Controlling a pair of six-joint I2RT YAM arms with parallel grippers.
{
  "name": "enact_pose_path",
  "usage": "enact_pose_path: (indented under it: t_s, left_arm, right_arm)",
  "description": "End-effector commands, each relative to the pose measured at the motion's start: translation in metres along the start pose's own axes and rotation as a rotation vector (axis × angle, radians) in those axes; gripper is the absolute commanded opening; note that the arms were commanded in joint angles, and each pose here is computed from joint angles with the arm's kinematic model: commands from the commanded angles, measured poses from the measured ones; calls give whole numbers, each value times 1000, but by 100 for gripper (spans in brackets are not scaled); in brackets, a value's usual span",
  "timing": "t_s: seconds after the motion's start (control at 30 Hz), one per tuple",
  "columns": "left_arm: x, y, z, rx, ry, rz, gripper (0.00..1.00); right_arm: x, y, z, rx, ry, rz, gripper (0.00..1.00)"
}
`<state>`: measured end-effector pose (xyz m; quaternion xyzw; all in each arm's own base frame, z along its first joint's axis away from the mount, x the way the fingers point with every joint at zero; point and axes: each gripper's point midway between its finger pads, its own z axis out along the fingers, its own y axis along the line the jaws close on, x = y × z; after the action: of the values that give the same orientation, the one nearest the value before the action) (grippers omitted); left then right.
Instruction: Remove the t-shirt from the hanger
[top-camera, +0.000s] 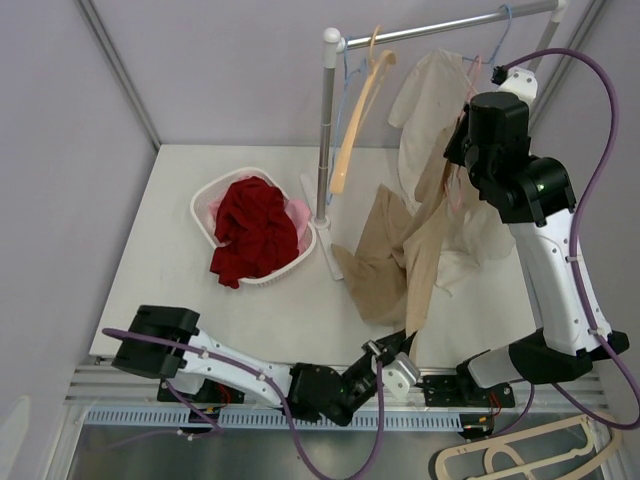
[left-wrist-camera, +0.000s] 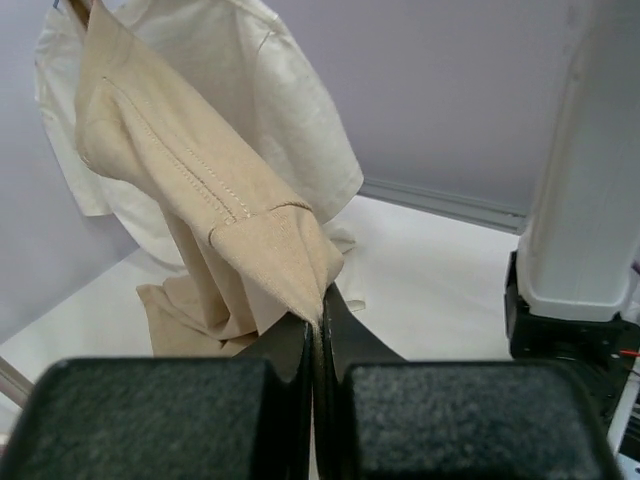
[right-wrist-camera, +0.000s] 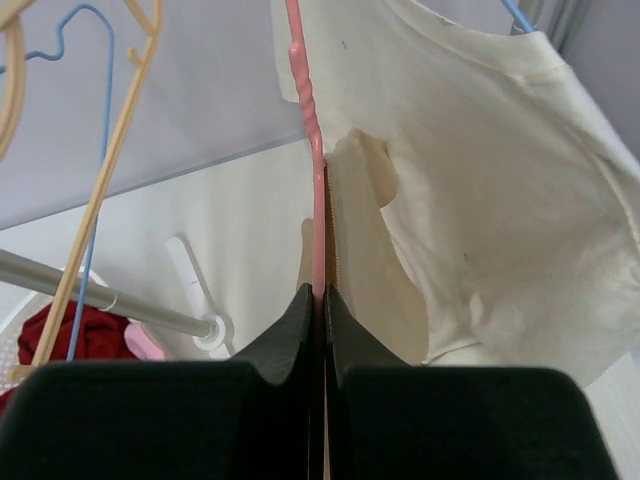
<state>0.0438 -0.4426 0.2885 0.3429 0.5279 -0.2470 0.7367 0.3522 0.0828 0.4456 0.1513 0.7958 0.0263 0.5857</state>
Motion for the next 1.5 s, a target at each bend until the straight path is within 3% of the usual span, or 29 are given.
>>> enact_pose_path:
  t_s: [0.0,0.13,0.3,0.5,0.73,0.83,1.0,1.1,1.2,1.47]
  left_arm:
    - [1,18,20,-13,-10,-46,1]
    - [21,60,63,-8,44,-129,1]
    - [-7,128,132,-118,0,-118,1]
    - [-10,158,182,-123,45,-113,1]
    - [-5,153,151,-53,155,-181,1]
    - [-29,162,133,-25,176,-178,1]
    - [-118,198,95,-11,60,-195,1]
    - [-145,216,76,-23,40,-184,1]
    - [-197,249,55,-78,-38,-174,1]
    - [-260,331,30,-292,-232,-111,1]
  right_arm:
    - [-46,15,-27,-87,-137,101,0]
    - [-33,24,-55,-180,-81,136,0]
    - [-1,23,-82,-260,12,148,0]
    - [7,8,-98,-269,26,82,0]
    - [-26,20,-78,-256,-68,-110,0]
    - [-41,30,-60,-294,-90,-119,0]
    - [-64,40,-31,-346,-141,-96,0]
    - [-65,53,-16,-376,-125,-119,0]
    - [-64,64,-4,-404,-131,-136,0]
    - [-81,69,4,-398,-201,-128,0]
